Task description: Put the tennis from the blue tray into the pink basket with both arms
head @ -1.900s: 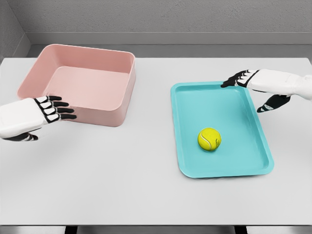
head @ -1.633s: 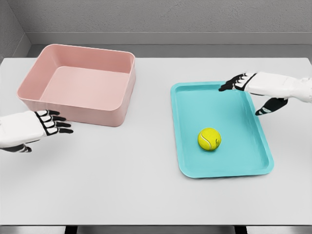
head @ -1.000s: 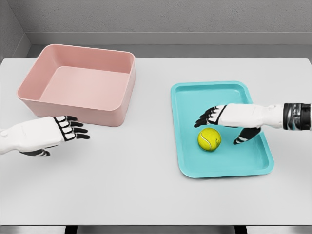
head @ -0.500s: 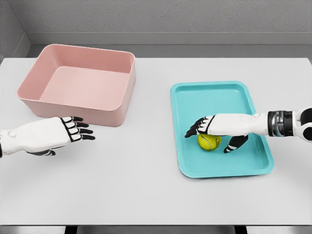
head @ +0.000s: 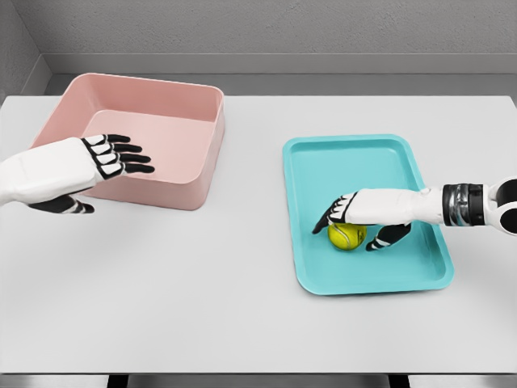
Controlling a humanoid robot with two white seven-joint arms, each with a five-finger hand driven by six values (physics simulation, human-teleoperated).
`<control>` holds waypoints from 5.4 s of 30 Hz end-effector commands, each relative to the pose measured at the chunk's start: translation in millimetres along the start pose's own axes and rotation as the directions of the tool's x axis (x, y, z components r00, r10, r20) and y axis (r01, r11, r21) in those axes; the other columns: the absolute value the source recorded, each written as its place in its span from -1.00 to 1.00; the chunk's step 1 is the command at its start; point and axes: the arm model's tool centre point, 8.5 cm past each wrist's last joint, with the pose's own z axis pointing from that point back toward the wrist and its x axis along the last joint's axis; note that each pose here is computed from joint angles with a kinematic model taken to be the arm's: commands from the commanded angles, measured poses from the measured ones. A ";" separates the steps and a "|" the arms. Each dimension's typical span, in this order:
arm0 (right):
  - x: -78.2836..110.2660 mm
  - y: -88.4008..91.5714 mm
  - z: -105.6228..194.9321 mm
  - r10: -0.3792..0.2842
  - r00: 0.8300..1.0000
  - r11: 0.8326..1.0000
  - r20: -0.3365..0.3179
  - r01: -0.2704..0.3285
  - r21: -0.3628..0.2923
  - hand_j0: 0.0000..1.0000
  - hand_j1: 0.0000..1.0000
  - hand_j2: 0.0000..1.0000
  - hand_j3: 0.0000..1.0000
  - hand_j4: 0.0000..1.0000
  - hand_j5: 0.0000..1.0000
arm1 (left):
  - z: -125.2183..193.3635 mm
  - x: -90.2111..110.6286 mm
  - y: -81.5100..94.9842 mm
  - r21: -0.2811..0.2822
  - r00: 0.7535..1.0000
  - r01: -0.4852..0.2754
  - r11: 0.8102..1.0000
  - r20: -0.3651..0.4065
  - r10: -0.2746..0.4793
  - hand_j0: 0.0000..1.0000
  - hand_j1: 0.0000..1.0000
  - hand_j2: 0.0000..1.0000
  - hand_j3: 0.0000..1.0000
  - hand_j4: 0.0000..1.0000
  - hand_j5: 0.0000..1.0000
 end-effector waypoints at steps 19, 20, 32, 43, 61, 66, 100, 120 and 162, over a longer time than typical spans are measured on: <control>3.5 -11.4 2.2 0.020 1.000 1.000 0.007 -0.020 -0.015 0.09 0.09 0.09 0.09 0.09 0.09 | -57.1 21.0 -13.7 -0.270 0.986 0.034 0.962 0.164 0.011 1.00 1.00 1.00 1.00 1.00 1.00; 7.4 -15.0 2.6 0.032 0.999 0.999 0.016 -0.032 -0.020 0.09 0.09 0.09 0.09 0.09 0.09 | -48.2 16.5 -13.5 -0.301 0.990 0.042 0.953 0.144 0.002 1.00 1.00 1.00 1.00 1.00 1.00; 39.1 -44.9 -1.9 0.134 0.987 0.990 0.091 -0.129 -0.059 0.09 0.09 0.09 0.09 0.09 0.09 | -37.0 16.4 -31.2 -0.377 0.991 0.035 0.925 0.132 0.016 1.00 1.00 1.00 1.00 1.00 1.00; 65.5 -72.4 -31.0 0.199 0.963 0.977 0.184 -0.180 -0.115 0.09 0.09 0.09 0.09 0.09 0.09 | -34.5 16.4 -34.3 -0.398 0.991 0.038 0.917 0.132 0.017 1.00 1.00 1.00 1.00 1.00 1.00; 95.1 -84.4 -98.9 0.194 0.926 0.978 0.323 -0.157 -0.137 0.11 0.11 0.11 0.11 0.11 0.11 | -28.1 10.4 -38.4 -0.443 0.991 0.116 0.889 0.115 -0.072 1.00 1.00 1.00 1.00 1.00 1.00; 89.4 -78.3 -115.4 0.160 0.932 0.985 0.324 -0.129 -0.115 0.11 0.11 0.11 0.11 0.11 0.11 | -26.6 9.8 -38.2 -0.446 0.991 0.115 0.888 0.112 -0.072 1.00 1.00 1.00 1.00 1.00 1.00; 90.3 -62.8 -178.8 0.084 0.940 0.996 0.330 -0.078 -0.034 1.00 1.00 1.00 1.00 1.00 1.00 | -22.6 6.6 -40.1 -0.534 0.990 0.133 0.835 0.110 -0.088 1.00 1.00 1.00 1.00 1.00 1.00; -10.8 -111.4 28.5 0.121 0.989 0.908 -0.088 -0.146 -0.393 1.00 1.00 1.00 1.00 1.00 1.00 | -73.8 28.5 -33.1 -0.417 0.975 0.148 0.897 0.212 -0.062 1.00 1.00 1.00 1.00 1.00 1.00; -63.2 -57.6 72.7 -0.064 0.970 0.919 -0.236 -0.035 -0.394 1.00 1.00 1.00 1.00 1.00 1.00 | -143.7 81.0 -37.1 -0.306 0.916 0.134 0.943 0.400 -0.001 1.00 1.00 1.00 1.00 1.00 1.00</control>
